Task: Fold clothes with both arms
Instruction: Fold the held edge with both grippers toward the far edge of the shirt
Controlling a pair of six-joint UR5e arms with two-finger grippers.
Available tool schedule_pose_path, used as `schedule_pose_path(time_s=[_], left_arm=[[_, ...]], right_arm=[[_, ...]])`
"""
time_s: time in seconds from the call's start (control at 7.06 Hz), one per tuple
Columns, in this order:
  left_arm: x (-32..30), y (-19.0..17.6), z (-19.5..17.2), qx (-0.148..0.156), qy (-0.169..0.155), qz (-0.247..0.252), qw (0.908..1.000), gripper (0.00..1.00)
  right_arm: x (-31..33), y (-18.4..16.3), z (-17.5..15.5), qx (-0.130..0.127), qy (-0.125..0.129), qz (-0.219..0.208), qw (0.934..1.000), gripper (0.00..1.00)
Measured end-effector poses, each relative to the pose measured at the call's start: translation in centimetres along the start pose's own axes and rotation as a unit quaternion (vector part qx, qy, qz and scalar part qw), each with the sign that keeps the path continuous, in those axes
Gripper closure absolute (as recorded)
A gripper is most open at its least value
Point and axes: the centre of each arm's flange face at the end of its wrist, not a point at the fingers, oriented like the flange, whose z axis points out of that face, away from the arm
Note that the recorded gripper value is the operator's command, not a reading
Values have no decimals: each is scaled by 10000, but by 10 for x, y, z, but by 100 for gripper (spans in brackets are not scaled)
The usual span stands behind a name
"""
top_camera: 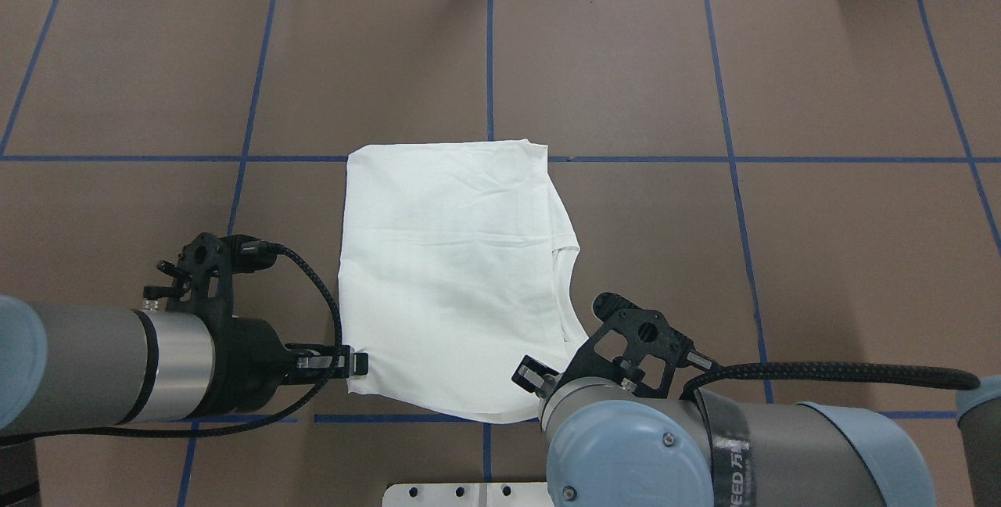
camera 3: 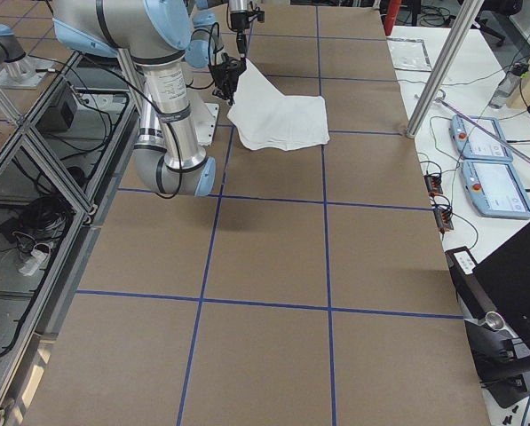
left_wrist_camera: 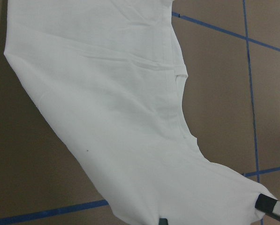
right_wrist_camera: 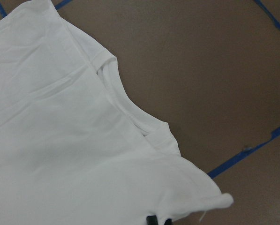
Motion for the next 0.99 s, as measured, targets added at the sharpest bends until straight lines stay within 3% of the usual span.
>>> schedule_pose_path(time_s=[0.28,0.57,0.99], left_arm=[[-11,-40,27,311,-318,178,9989,100],[-16,-94,33,716,-586,289,9953,100],[-24,-169,56,1102,-1088,268,9876,100]], right_arm=[[-25,-27,20,307,-127,-120,9994,100],[-61,-67,31,602,-271,-237,9975,100],[-114,-118,53,962,-337,-277,9944,100]])
